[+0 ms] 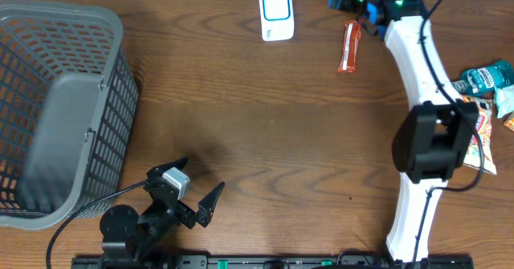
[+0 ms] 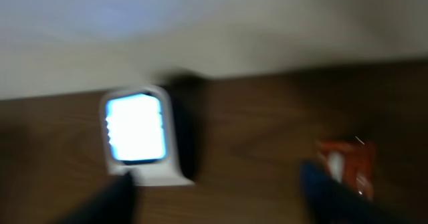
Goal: Scan the item barcode
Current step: 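Carry the red packet to the far right and release it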
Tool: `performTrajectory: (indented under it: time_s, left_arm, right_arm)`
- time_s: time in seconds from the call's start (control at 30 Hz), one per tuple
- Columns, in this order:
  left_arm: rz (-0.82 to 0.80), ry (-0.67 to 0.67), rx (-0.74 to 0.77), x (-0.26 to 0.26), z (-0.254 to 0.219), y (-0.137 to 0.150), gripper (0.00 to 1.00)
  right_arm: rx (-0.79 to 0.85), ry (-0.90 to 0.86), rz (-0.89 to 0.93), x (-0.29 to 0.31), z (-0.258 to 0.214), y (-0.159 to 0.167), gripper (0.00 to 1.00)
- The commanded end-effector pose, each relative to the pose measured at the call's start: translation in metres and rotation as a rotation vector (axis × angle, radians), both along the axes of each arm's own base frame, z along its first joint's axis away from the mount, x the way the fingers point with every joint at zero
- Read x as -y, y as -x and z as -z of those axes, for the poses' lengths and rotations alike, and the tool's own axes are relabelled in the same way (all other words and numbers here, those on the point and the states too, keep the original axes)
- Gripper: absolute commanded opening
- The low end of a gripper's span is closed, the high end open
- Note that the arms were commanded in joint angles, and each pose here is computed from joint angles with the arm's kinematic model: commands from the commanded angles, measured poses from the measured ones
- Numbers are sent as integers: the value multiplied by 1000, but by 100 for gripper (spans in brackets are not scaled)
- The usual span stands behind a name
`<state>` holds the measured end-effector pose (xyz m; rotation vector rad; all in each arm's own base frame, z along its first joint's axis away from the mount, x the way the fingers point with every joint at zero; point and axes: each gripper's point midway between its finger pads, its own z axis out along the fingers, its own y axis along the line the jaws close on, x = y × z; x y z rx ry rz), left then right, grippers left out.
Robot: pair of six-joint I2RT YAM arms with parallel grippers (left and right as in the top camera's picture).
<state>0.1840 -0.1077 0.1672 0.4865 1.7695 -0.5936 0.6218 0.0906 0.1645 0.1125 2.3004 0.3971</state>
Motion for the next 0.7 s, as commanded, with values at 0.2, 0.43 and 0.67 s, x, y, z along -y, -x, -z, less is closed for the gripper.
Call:
performTrajectory:
  time_s: [0.2, 0.43, 0.67]
  left_arm:
    - [6, -13, 16, 0, -1, 1, 98]
    - [6, -13, 15, 0, -1, 1, 98]
    - [6, -13, 15, 0, -1, 0, 98]
  right_arm:
    - [-231, 215, 248, 45, 131, 7, 99]
    - [-310, 277, 335, 65, 153, 23, 59]
    - [-441, 313, 378, 100, 163, 51, 1]
